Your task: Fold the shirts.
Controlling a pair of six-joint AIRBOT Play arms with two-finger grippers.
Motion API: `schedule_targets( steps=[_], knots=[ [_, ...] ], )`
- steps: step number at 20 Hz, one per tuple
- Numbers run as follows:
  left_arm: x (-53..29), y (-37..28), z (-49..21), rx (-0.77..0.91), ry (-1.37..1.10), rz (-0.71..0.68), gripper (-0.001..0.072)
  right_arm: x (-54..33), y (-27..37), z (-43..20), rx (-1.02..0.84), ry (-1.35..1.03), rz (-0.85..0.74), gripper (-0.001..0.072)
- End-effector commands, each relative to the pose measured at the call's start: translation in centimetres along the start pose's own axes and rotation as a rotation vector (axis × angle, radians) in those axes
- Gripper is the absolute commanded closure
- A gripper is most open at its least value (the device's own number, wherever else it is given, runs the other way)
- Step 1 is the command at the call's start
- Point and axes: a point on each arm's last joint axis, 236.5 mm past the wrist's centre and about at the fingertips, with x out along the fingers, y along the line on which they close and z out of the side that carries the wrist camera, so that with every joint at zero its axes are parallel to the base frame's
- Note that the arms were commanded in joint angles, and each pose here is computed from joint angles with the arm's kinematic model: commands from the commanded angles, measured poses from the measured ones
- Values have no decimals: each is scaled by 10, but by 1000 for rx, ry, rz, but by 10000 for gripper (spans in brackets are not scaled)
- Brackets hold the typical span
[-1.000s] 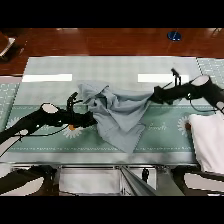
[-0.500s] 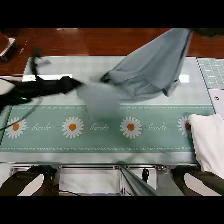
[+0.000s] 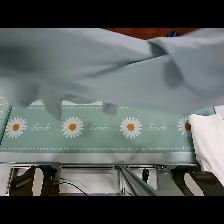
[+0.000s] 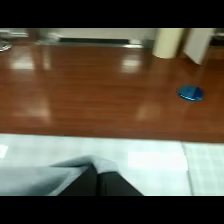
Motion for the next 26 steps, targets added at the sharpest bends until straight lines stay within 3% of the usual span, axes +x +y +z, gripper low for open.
schedule_targets(
  steps=[1,6,12,21,25,26],
  knots=[
    [-41,22,-3,86,-22,237,694,-39,-48,-49,44,129,-215,695],
    [-20,31,-115,-37,334,104,694,7,-49,-154,48,468,-218,695],
    [12,74,-289,-386,739,65,694,137,-42,-274,59,702,-177,695],
    [113,126,-417,-668,1006,69,694,315,-19,-342,91,956,-47,694],
    [141,140,-431,-701,1054,64,692,360,2,-353,229,979,21,694],
    [146,141,-428,-697,1052,55,609,367,9,-354,310,981,51,652]
  ],
)
